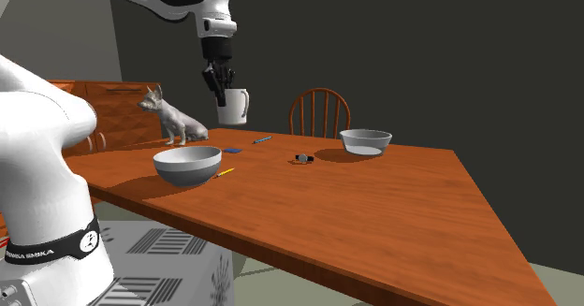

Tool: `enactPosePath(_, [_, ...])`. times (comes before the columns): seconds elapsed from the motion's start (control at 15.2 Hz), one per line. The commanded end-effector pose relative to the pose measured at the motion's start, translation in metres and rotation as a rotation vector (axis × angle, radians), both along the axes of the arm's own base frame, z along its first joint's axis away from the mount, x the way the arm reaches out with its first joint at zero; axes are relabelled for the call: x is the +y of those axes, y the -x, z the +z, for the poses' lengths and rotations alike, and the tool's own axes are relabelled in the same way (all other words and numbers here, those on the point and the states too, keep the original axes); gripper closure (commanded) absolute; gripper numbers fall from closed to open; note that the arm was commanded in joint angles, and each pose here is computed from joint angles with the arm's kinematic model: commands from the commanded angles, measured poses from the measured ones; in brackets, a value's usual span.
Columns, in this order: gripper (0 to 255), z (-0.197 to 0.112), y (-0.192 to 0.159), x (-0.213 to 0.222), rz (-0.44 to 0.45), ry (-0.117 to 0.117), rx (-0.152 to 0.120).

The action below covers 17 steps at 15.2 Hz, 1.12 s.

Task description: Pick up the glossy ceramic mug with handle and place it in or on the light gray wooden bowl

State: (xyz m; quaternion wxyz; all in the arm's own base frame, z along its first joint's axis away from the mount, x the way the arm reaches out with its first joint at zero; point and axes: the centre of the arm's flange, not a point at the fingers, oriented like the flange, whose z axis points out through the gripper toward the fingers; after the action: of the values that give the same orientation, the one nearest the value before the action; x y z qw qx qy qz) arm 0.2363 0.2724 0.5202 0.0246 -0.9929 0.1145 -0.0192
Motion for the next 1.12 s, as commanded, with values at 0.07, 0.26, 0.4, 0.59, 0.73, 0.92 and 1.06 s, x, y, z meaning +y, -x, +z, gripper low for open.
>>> enactPosePath(0.07, [255, 0.003, 0.037, -0.012, 0.000, -0.001, 0.000])
enactPosePath(0.26, [255, 0.006, 0.075, -0.023, 0.000, -0.001, 0.000])
enactPosePath(0.4, [255, 0.008, 0.101, -0.030, 0.000, -0.001, 0.000])
enactPosePath(0.59, [255, -0.001, 0.115, -0.035, 0.000, -0.001, 0.000])
enactPosePath(0.73, [255, -0.012, 0.115, -0.035, 0.000, -0.001, 0.000])
enactPosePath(0.92, [255, -0.028, 0.115, -0.035, 0.000, -0.001, 0.000])
enactPosePath(1.06, [255, -0.038, 0.115, -0.035, 0.000, -0.001, 0.000])
